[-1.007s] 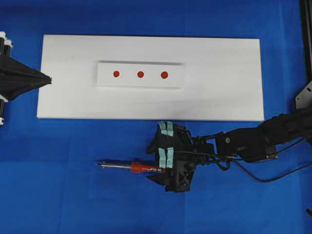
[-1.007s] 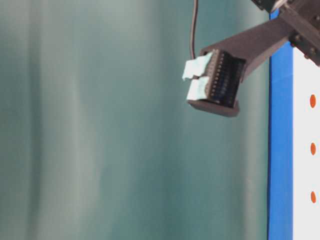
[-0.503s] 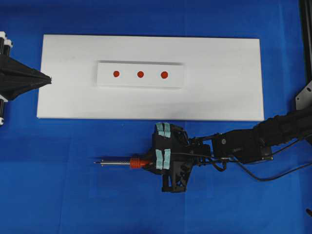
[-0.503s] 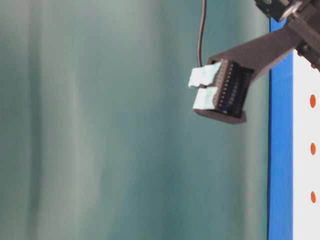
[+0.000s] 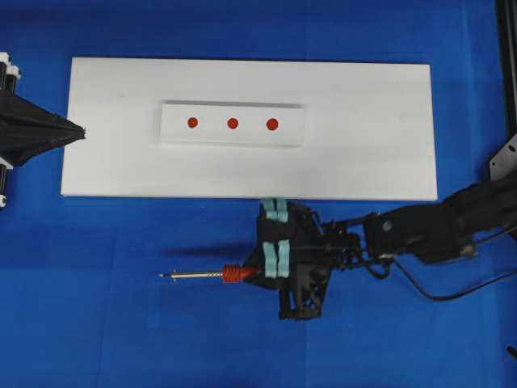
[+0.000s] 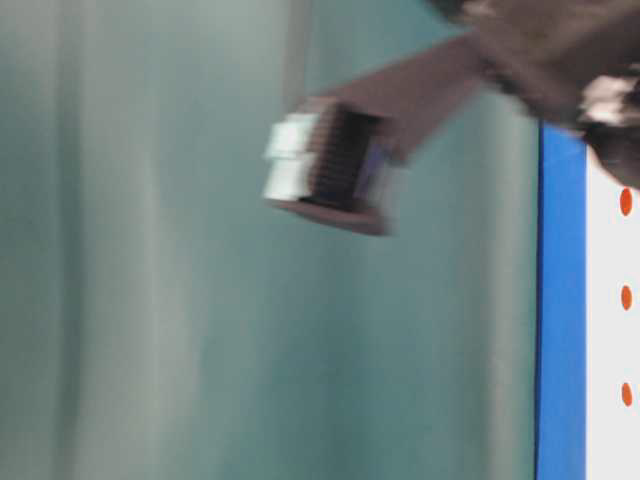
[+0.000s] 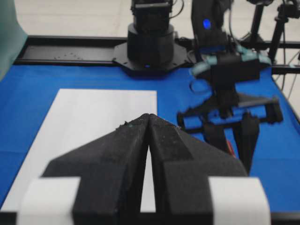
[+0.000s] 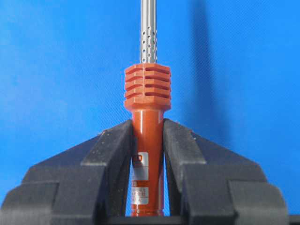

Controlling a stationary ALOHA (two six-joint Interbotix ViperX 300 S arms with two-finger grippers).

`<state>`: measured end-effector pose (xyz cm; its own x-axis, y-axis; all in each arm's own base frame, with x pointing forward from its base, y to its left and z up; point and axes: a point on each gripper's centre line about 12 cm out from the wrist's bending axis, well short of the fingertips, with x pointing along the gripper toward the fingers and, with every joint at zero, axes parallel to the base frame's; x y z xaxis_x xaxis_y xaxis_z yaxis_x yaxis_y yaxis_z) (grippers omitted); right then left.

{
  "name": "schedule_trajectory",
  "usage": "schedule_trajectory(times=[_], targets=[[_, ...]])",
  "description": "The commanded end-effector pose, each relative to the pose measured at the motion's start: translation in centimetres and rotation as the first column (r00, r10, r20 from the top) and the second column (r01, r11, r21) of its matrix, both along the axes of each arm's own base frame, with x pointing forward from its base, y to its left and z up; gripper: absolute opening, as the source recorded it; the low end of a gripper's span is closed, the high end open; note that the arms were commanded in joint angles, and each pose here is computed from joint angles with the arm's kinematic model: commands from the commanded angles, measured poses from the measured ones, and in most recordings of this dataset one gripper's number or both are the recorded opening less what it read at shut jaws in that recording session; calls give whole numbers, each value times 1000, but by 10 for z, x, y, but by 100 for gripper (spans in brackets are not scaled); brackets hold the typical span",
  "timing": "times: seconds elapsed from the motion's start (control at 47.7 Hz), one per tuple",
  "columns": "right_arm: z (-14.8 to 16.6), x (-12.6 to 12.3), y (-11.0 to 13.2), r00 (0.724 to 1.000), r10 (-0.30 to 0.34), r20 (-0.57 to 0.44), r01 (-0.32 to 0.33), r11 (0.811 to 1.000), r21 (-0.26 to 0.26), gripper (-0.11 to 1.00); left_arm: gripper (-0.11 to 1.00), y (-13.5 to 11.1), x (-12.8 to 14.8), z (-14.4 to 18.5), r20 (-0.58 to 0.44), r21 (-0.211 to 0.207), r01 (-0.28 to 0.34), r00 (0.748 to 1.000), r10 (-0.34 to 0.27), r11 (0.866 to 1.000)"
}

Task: Touch the tip of the soldering iron to the mark.
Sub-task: 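Lift the soldering iron and carry it over the white strip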

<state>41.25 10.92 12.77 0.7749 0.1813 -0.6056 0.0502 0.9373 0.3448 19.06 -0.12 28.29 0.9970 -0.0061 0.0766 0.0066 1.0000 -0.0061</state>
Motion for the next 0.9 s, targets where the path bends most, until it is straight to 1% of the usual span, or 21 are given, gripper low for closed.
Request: schedule_trajectory(times=[0.0, 0.168, 0.273, 0.398, 0.503, 0.776, 0.881], targets=[[36, -2, -7, 999, 5, 40, -5, 1000, 3, 6, 0, 0, 1, 3, 11, 1, -1, 1000, 1, 1000], [74, -12, -12, 998, 47, 42, -46, 999, -28, 6, 0, 0, 1, 3, 12, 1, -1, 1000, 1, 1000], [105, -20, -12, 996, 75, 51, -73, 996, -48, 6, 0, 0, 1, 4, 14, -2, -1, 1000, 1, 1000], [128, -26, -12, 994, 95, 51, -91, 994, -64, 6, 0, 0, 1, 4, 14, -2, -1, 1000, 1, 1000], [135, -29, -13, 994, 105, 39, -101, 992, -79, 6, 0, 0, 1, 4, 14, -2, -1, 1000, 1, 1000], [135, -29, -13, 993, 110, 33, -107, 990, -87, 6, 0, 0, 1, 4, 12, -2, 0, 1000, 0, 1000], [135, -29, -16, 994, 109, 33, -105, 989, -100, 6, 0, 0, 1, 4, 12, -3, -1, 1000, 1, 1000]])
